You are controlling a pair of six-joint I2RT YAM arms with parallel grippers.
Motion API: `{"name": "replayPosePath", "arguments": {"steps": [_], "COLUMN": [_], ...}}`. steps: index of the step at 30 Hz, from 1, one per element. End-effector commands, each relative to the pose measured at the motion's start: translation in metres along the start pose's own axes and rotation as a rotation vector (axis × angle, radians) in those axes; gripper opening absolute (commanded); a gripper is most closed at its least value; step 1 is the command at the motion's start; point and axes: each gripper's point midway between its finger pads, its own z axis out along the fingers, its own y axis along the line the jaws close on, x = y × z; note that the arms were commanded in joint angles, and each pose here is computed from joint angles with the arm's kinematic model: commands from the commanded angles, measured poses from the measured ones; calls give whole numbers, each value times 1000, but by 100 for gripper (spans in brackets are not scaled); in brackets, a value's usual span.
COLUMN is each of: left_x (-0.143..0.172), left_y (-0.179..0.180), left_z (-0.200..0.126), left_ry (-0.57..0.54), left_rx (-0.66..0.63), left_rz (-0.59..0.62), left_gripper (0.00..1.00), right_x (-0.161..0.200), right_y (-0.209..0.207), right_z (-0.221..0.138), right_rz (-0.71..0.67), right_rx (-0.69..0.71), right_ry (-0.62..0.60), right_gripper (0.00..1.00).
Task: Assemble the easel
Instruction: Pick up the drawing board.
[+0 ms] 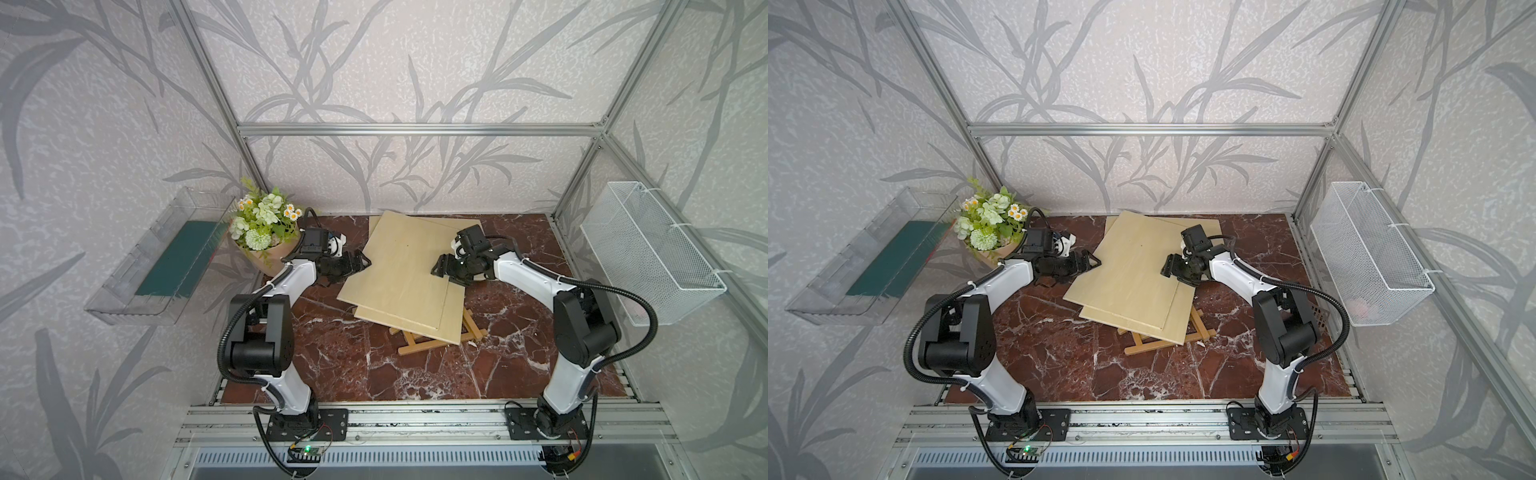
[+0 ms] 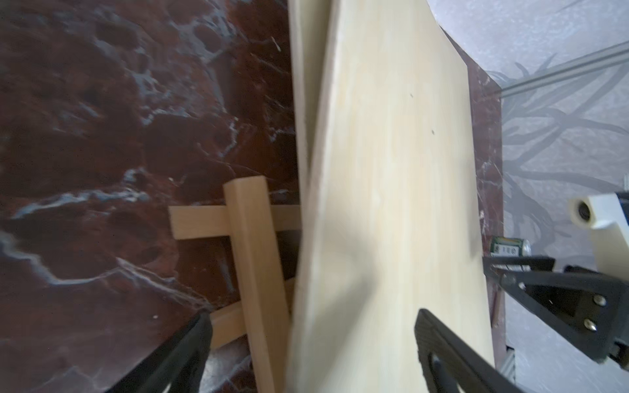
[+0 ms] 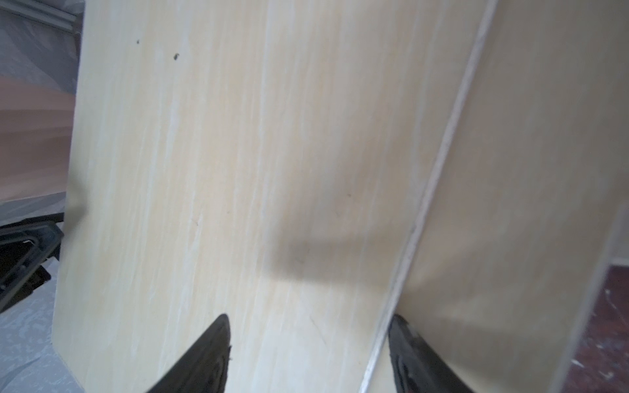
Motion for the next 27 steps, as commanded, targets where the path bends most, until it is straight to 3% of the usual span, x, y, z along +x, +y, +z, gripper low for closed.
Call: {"name": "replayPosePath", "arguments": {"steps": [1,7,18,22,27], "left_x": [-1,-11,-26,-21,-9], "left_y": [-31,-47,-94,-113,-140], "left_z": [-17,-41,-86,-91,-101], "left_ry": [15,-28,-131,-129,-107], "left_rx": [101,88,180,248,330], "left_rz": [38,85,159,164,203], "left_gripper": [92,81,47,43,45], "right_x": [14,16,29,32,35], "right_y": [13,10,5,7,10], "right_z": [26,38,40,40,42], "right_rz": [-40,-69,-112,-122,-135], "right_rx": [-69,-54,-28,-34,-39], "right_ry": [86,102,117,116,116], "right_gripper": [71,71,71,71,71]}}
